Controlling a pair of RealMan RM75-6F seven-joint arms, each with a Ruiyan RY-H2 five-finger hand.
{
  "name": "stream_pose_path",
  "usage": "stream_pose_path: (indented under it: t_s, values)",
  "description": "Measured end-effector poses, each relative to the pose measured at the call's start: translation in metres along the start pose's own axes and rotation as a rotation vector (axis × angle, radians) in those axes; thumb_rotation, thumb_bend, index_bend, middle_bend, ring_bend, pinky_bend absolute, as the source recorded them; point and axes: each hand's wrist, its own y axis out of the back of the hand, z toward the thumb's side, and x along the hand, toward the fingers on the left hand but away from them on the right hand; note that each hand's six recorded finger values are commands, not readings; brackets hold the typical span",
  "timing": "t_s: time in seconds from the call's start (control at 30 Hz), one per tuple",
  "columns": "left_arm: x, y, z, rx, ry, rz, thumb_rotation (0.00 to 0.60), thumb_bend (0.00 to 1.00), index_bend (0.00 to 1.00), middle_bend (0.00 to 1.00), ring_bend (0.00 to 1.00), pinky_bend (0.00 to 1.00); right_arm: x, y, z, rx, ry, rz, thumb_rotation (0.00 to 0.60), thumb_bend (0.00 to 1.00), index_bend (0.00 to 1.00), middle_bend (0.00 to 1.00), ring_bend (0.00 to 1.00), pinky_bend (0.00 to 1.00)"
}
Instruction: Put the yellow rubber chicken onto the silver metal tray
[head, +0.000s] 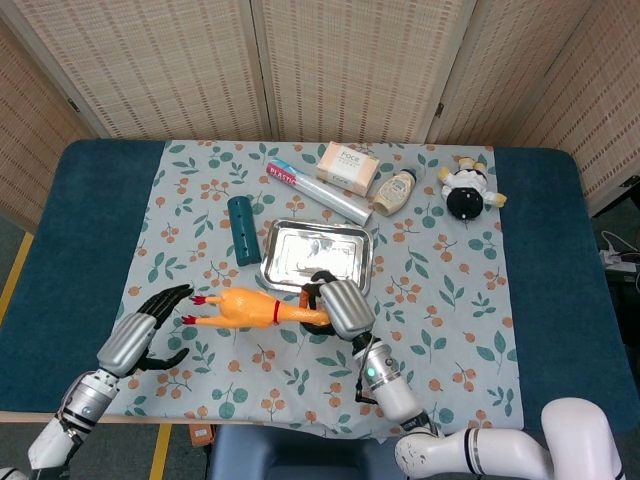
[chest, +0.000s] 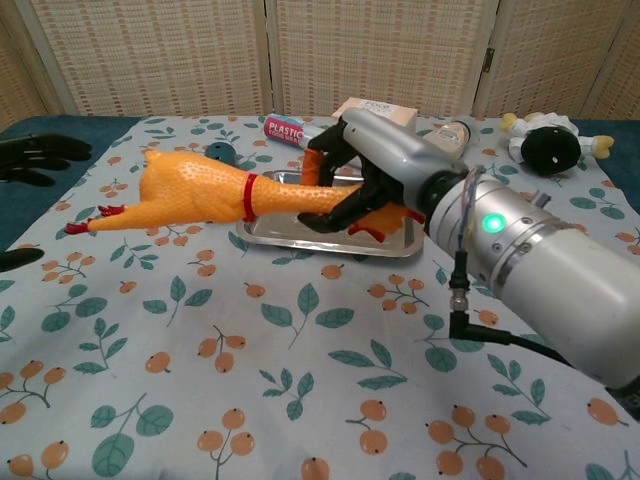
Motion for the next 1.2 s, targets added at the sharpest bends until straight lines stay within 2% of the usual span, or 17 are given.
stream_pose_path:
  t_s: [0.23, 0.4, 0.57, 0.8, 0.97, 1.2]
  values:
    - [0.024, -0.011, 0.010, -0.026, -0.001, 0.002, 0.600, 0.31, 0.00, 0.00, 0.00, 0.07, -0.010, -0.008, 0.009, -0.030, -0.015, 0.015, 0.600, 0.32, 0.94, 0.62, 0.79, 1.00]
    - [0.034, -0.022, 0.014, -0.045, 0.008, -0.027, 0.600, 0.31, 0.00, 0.00, 0.00, 0.07, -0.015, -0.010, 0.016, -0.043, -0.013, 0.012, 0.600, 0.32, 0.94, 0.62, 0.79, 1.00]
    - [0.038, -0.025, 0.017, -0.046, 0.007, -0.037, 0.600, 0.30, 0.00, 0.00, 0.00, 0.07, -0.016, -0.011, 0.019, -0.053, -0.010, 0.014, 0.600, 0.32, 0.94, 0.62, 0.79, 1.00]
    - [0.062, -0.036, 0.016, -0.049, 0.013, -0.041, 0.600, 0.31, 0.00, 0.00, 0.00, 0.07, -0.013, -0.009, 0.031, -0.065, 0.007, 0.030, 0.600, 0.32, 0.94, 0.62, 0.79, 1.00]
    - [0.069, -0.041, 0.021, -0.050, -0.001, -0.048, 0.600, 0.31, 0.00, 0.00, 0.00, 0.07, -0.013, -0.005, 0.035, -0.071, 0.008, 0.033, 0.600, 0.32, 0.94, 0.62, 0.79, 1.00]
    - [0.073, -0.035, 0.021, -0.040, -0.009, -0.007, 0.600, 0.31, 0.00, 0.00, 0.00, 0.07, -0.012, -0.005, 0.030, -0.043, -0.008, 0.046, 0.600, 0.32, 0.94, 0.62, 0.79, 1.00]
